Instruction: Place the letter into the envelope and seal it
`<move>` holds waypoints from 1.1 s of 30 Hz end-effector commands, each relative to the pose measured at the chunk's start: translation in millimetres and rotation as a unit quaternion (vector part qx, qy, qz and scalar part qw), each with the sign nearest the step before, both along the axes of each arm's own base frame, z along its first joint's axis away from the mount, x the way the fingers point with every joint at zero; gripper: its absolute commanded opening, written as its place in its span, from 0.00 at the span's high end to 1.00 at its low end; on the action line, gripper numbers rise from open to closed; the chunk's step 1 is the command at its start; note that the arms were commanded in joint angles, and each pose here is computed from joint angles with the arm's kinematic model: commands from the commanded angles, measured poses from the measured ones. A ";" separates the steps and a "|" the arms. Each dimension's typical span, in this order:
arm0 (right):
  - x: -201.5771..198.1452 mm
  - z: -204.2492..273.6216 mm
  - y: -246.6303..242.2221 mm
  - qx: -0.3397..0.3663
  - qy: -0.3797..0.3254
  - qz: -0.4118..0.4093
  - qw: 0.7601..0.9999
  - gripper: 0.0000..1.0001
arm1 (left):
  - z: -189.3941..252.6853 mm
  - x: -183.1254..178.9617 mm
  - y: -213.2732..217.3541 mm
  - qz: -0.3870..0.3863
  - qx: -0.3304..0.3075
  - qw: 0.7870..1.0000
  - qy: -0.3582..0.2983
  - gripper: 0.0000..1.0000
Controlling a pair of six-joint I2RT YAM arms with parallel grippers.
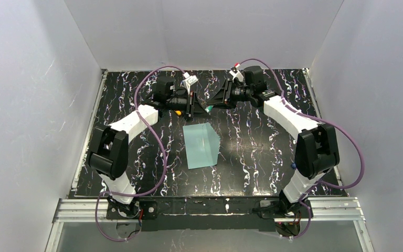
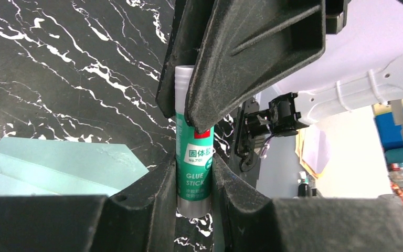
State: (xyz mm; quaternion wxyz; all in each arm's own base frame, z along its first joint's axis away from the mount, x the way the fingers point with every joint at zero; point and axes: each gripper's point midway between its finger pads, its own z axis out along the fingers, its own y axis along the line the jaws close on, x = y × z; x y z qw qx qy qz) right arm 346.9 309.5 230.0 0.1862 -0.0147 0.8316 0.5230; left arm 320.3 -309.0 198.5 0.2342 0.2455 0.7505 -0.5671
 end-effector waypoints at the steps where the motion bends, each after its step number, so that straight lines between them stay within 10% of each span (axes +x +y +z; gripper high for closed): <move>1: 20.3 52.0 -32.5 0.055 -0.069 -0.027 0.996 0.99 | -14.2 -7.9 33.5 0.022 0.051 0.998 0.004 1.00; 18: 50.4 49.9 -102.9 0.053 -0.071 -0.084 0.993 0.99 | -34.1 -34.3 47.4 0.011 0.054 0.998 0.028 1.00; 23: 39.9 -35.6 -131.9 -0.192 -0.040 -0.089 0.976 0.99 | -18.9 -26.7 44.3 0.019 0.044 0.999 0.017 1.00; 33: -2.3 -149.6 -165.6 -0.509 -0.057 -0.122 0.850 0.98 | 10.8 -24.7 43.7 0.035 0.029 0.999 -0.008 1.00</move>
